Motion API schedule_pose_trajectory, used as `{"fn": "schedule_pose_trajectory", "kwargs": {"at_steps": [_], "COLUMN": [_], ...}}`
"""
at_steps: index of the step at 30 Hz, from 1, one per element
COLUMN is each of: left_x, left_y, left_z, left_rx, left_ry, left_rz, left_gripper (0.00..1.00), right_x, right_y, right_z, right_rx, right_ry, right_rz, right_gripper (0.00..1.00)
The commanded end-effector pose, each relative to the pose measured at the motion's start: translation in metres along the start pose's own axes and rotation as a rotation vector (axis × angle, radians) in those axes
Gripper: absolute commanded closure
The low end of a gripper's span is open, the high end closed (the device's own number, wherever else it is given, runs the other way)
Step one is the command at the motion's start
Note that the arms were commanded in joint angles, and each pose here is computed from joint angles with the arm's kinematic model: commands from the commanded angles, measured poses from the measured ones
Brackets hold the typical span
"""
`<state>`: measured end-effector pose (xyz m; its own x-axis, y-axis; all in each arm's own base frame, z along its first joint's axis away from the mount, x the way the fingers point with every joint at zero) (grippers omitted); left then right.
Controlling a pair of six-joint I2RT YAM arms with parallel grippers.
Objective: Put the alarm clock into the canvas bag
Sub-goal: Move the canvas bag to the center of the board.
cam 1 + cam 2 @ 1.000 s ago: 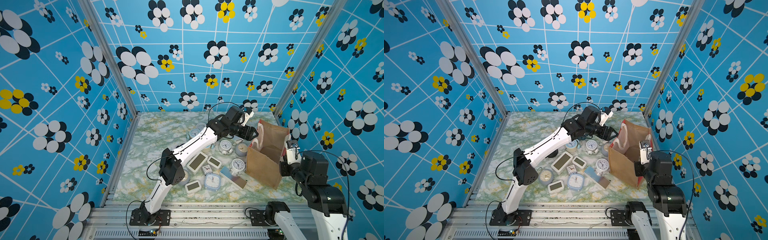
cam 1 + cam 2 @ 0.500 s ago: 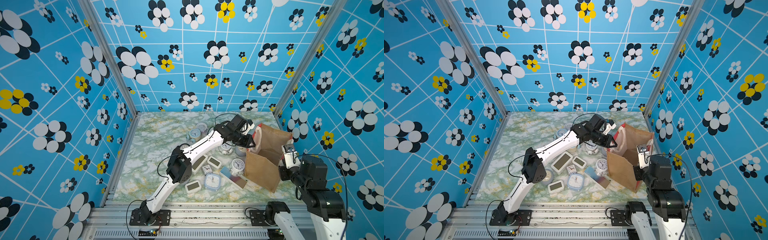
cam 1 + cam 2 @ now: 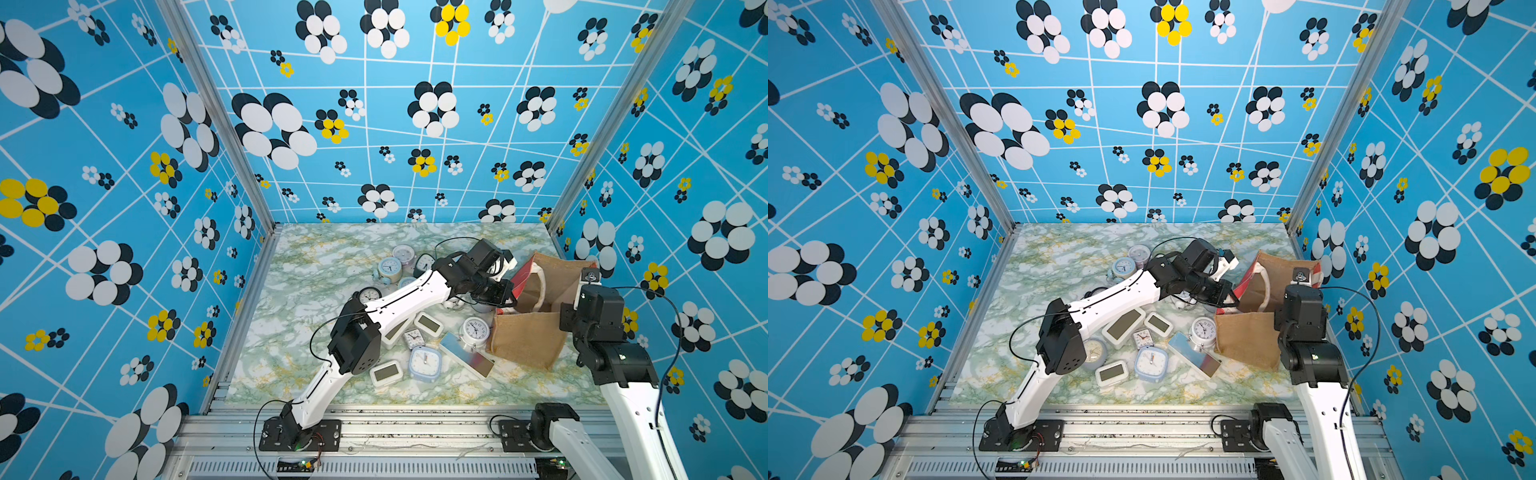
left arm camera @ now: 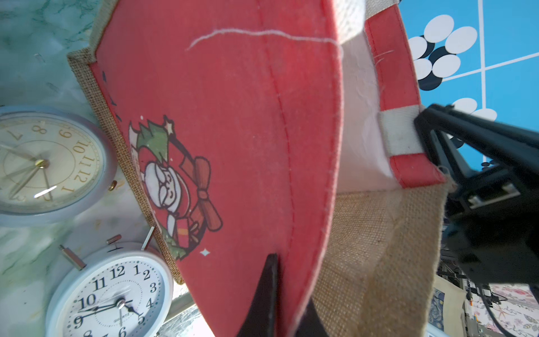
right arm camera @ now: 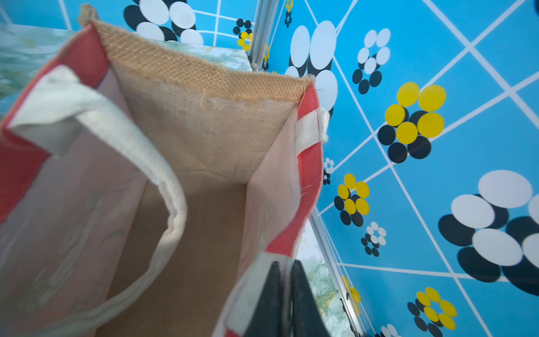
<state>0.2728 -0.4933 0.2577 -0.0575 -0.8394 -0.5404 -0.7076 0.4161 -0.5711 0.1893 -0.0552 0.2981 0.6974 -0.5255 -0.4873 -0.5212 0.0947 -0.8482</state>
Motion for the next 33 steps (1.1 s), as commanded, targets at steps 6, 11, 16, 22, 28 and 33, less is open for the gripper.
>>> {"fn": "schedule_pose_trajectory", "kwargs": {"at_steps": [6,11,16,22,28,33], "left_x": [-0.022,-0.023,-0.024,-0.030,-0.030,-0.031], "left_y": [-0.012,-0.015,-0.013,-0.013,-0.015,-0.017], "left_z": [0.009,0.013,0.018,0.024,0.027,0.025], "left_rx": [-0.056,-0.061,-0.078,-0.087,-0.095,-0.093], "left_ry": [-0.092,-0.106,-0.121,-0.130,-0.125,-0.111], "left_rz": [-0.110,-0.131,-0.143,-0.157,-0.166,-0.174], "left_gripper": [1.00,1.00,1.00,1.00,1.00,1.00], "right_x": [-0.035,-0.038,-0.002,0.037,0.070,0.108], "right_y": [-0.043,-0.056,-0.051,-0.049,-0.038,-0.002], "right_z": [-0.014,-0.021,-0.013,-0.026,-0.049,-0.050], "right_rx": [0.254,0.288,0.373,0.594,0.784,0.938], "right_ry": [-0.038,0.016,0.019,-0.026,-0.033,-0.089], "right_rz": [-0.079,-0.098,0.033,0.106,0.148,0.259], "right_gripper": [0.03,0.02,0.05,0.15,0.20,0.25]}}
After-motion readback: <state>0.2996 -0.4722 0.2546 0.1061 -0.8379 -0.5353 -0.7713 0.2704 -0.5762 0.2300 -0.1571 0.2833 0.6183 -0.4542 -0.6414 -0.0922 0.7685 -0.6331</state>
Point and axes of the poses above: each gripper's point midway between its finger pads, its own x axis out along the fingers, its own z axis along the line the jaws close on, y = z × x, the point moved 7 cm from there along -x, back along the fingers, and after that the axes turned 10 degrees about x, right-handed, at the moved point
